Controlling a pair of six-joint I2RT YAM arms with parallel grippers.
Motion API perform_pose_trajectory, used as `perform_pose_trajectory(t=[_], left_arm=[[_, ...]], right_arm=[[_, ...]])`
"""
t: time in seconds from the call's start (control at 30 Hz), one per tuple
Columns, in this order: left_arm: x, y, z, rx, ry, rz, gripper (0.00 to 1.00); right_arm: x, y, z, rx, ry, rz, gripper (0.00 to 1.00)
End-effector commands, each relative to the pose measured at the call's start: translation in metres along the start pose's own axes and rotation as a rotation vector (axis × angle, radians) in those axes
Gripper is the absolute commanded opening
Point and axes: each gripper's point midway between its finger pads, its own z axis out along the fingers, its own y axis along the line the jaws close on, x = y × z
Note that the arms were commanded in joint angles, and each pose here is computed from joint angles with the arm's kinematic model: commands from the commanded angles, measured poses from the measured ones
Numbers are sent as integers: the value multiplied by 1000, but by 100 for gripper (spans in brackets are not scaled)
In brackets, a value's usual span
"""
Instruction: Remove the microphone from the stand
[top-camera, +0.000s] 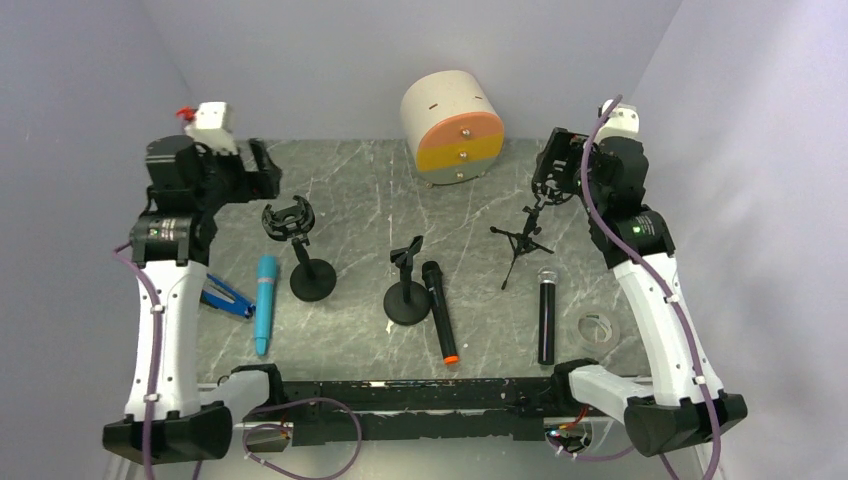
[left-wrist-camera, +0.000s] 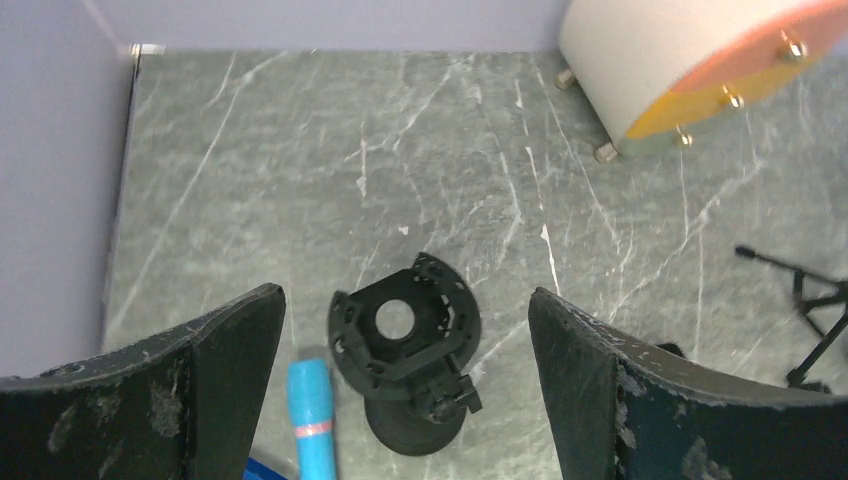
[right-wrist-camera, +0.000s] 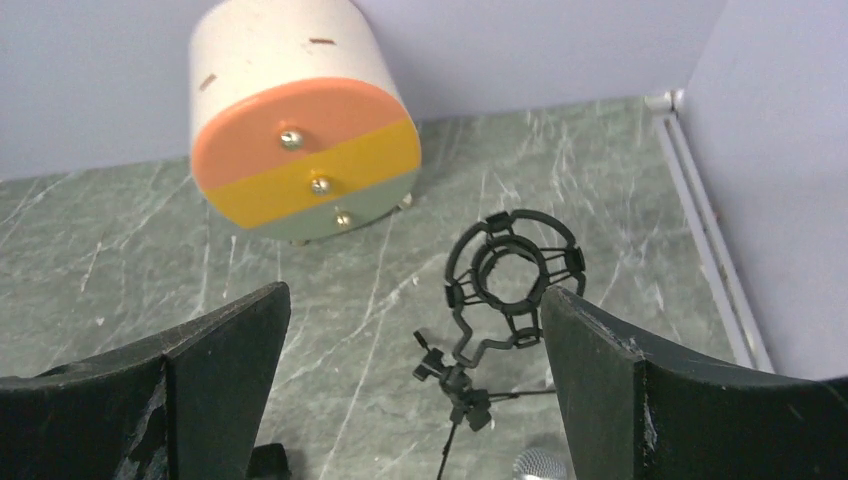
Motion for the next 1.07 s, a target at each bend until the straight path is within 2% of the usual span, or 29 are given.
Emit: perform_pose_trajectory(t=[0.0, 0.1, 0.2, 0.37, 0.77, 1.03], left_arm=[[0, 13, -14, 47, 2, -240, 95], [8, 24, -19, -7, 12, -284, 95], [17, 25, -22, -23, 5, -303, 95], [35, 22, -23, -25, 46, -337, 95], [33, 17, -32, -21, 27, -372, 95], [25, 15, -38, -16, 5, -373, 95]], right_arm=[[17, 10, -13, -122, 110, 85, 99], [25, 23, -20, -215, 129, 80, 99], [42, 34, -20, -284, 207, 74, 99], [57, 24, -11, -187, 291, 138, 99], [30, 27, -26, -205, 189, 175, 99], [23, 27, -29, -229, 162, 107, 99]])
